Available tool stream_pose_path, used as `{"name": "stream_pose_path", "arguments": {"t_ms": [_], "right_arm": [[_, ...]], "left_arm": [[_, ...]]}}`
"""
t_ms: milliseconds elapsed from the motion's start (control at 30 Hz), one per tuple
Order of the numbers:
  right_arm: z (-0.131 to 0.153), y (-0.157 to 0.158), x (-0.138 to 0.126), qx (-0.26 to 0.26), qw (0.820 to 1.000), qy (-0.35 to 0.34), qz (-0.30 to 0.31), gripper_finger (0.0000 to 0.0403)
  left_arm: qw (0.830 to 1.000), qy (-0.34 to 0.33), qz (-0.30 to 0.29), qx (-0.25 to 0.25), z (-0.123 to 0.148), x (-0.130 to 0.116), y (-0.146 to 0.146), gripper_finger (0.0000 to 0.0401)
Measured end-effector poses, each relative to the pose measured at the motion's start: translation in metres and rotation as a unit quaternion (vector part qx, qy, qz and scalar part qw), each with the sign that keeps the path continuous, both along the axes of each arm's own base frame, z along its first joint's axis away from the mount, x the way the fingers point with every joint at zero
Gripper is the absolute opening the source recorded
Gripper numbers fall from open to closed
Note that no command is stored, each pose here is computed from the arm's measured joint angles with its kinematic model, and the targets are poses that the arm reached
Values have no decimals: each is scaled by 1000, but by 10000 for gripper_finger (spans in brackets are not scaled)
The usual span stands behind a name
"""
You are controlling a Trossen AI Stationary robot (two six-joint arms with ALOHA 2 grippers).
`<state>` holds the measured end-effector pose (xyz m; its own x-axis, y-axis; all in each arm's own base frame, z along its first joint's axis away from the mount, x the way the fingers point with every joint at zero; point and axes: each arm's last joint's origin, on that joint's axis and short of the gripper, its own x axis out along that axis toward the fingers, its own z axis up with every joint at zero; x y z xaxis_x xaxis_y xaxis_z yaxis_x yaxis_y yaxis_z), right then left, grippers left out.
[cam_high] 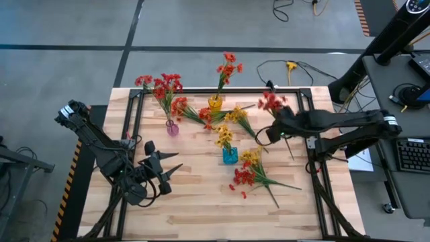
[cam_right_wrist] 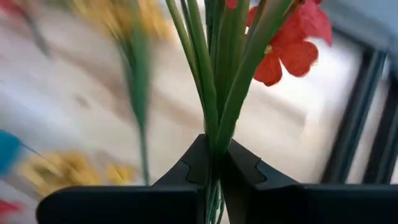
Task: Sort flowers into vase by color
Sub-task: Put the top red flowers into the purple vase
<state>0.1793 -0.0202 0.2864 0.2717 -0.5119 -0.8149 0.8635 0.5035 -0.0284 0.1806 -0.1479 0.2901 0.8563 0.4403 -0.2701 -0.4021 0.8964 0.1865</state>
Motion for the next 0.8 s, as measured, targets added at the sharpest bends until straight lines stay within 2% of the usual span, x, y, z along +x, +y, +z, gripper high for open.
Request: {"name": "stream_pose_path", "arguments": {"t_ms": [167, 333, 433, 500, 667, 800], "right_arm": [[51, 8, 8, -93, 985, -107, 92, 18], [97, 24, 19, -170, 944, -197, 204, 18], [121, 37, 23, -212, 903, -256, 271, 18], [133, 46, 25, -222, 870, -296, 326, 18], [161, 61, 22, -208, 791, -369, 441, 18], [165, 72, 36, -192, 728, -415, 512, 18]], "left_arm": [[1000, -15, 13, 3, 2, 0, 0, 174], [999, -29, 18, -6, 0, 1, -1, 174], [999, -40, 19, -17, 0, 2, -2, 175], [998, -47, 19, -24, -1, 5, -4, 178], [998, -42, -10, -39, -10, 18, -18, 195], [997, -44, -52, -37, -17, 33, -35, 211]]}}
